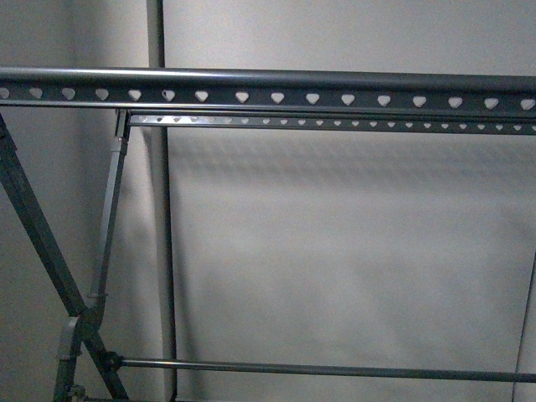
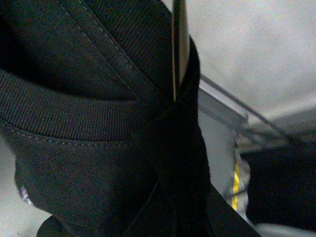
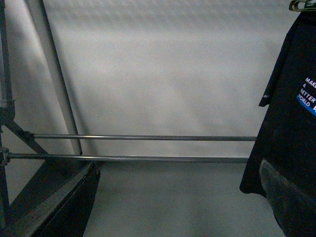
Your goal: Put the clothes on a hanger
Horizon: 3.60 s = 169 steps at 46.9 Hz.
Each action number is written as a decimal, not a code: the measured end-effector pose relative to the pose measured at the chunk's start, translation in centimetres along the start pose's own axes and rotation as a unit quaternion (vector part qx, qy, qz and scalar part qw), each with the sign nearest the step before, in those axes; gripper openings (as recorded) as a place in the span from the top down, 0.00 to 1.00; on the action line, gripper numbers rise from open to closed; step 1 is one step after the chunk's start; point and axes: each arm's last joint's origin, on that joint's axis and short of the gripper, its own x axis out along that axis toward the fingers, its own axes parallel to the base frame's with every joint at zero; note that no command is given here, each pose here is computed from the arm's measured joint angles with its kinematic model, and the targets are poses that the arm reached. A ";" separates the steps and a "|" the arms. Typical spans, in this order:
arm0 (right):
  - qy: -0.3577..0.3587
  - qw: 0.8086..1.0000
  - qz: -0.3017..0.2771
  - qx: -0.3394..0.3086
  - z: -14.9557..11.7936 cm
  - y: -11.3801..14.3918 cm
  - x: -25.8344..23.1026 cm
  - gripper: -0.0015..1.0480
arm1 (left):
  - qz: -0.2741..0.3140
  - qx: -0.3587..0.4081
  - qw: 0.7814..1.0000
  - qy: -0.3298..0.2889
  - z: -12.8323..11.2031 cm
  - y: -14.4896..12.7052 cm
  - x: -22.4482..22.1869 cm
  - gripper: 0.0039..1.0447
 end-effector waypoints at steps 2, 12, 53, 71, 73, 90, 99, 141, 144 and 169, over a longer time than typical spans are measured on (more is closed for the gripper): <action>0.000 1.000 0.000 0.000 0.0 0.0 0.0 0.07 | -0.040 0.033 0.998 0.025 -0.3 -0.5 -0.6 0.96; 0.000 1.000 0.000 0.000 0.0 0.0 0.0 0.07 | -0.196 0.231 0.946 0.119 -0.1 -2.1 0.1 0.96; 0.000 1.000 0.000 0.000 0.0 0.0 0.0 0.07 | -0.409 0.683 0.603 -0.053 2.9 -9.6 6.4 0.96; 0.104 0.984 0.119 0.077 0.3 -0.4 0.1 0.07 | -0.408 0.683 0.604 -0.050 2.8 -9.5 6.4 0.96; 0.131 0.975 0.155 0.096 0.7 -0.7 0.4 0.07 | -0.406 0.683 0.605 -0.050 2.8 -9.5 6.4 0.96; 0.079 0.903 0.290 -0.307 8.0 -3.8 9.2 0.07 | -0.403 0.683 0.607 -0.049 2.9 -9.3 6.4 0.96; 0.019 0.779 0.301 -0.549 12.2 -2.6 16.1 0.07 | -0.404 0.683 0.606 -0.048 2.8 -9.3 6.4 0.96; 0.060 0.780 0.299 -0.546 12.8 4.0 27.6 0.86 | -0.401 0.682 0.610 -0.046 2.8 -9.3 6.4 0.93; 0.062 0.780 0.300 -0.546 12.5 3.7 27.4 0.91 | -0.406 0.680 0.609 -0.050 2.9 -9.3 6.4 0.86; 0.194 0.817 0.299 -0.453 5.4 -2.7 24.8 0.96 | -0.360 0.668 0.645 -0.091 2.9 -9.3 6.3 0.04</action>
